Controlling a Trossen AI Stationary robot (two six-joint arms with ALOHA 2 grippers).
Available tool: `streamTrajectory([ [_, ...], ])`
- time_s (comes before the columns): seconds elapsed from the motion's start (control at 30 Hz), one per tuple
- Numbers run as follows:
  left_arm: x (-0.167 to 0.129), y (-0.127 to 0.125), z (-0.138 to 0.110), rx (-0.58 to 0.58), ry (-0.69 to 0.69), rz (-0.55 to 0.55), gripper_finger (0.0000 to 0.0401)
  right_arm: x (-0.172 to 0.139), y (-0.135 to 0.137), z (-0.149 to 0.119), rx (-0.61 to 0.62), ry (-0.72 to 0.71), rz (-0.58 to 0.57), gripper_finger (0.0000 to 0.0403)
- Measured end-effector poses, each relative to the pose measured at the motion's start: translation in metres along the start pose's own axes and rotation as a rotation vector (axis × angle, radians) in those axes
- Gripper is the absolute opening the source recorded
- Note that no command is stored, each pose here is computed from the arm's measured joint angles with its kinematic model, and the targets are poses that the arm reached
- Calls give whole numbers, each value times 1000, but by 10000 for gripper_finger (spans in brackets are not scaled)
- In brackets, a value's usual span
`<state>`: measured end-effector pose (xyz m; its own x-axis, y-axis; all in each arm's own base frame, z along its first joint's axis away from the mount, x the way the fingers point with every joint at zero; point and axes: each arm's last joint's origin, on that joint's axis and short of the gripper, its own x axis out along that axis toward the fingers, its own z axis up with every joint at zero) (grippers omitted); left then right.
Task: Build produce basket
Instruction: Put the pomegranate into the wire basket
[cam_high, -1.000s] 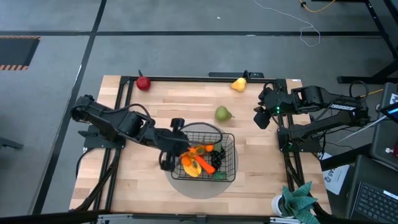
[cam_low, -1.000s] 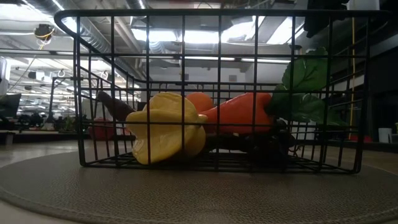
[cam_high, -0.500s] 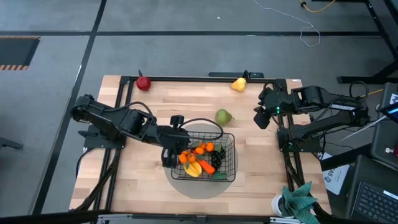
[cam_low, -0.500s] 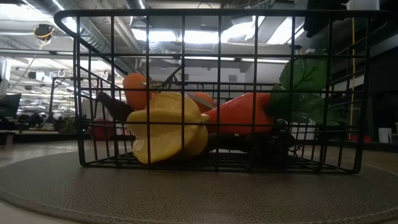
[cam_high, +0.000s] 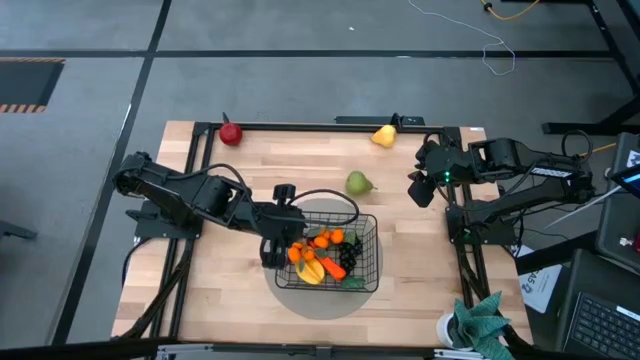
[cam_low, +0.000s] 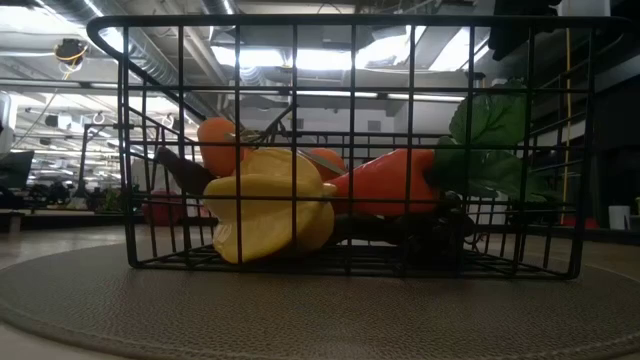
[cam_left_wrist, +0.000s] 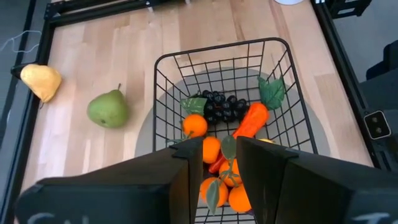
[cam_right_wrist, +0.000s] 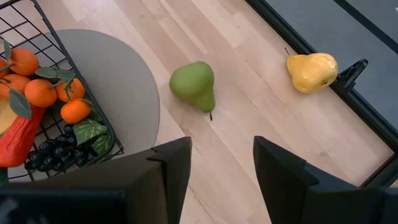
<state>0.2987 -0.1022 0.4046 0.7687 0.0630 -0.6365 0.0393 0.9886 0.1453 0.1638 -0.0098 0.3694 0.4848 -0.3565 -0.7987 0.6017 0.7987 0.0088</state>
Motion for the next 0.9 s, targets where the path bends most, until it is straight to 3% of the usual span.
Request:
streamTrajectory([
  [0.23, 0, 3, -1, 3, 1, 78, 81, 0, 0, 0, 0, 0, 0, 161],
  [0.4, 1, 24, -11, -5, 103, 288, 81, 0, 0, 0, -1, 0, 0, 161],
  [0.57, 4, 68, -26, -124, 252, 483, 81, 0, 0, 0, -2, 0, 0, 161],
  [0.9, 1, 178, -55, -306, 460, 729, 81, 0, 0, 0, -2, 0, -1, 161],
])
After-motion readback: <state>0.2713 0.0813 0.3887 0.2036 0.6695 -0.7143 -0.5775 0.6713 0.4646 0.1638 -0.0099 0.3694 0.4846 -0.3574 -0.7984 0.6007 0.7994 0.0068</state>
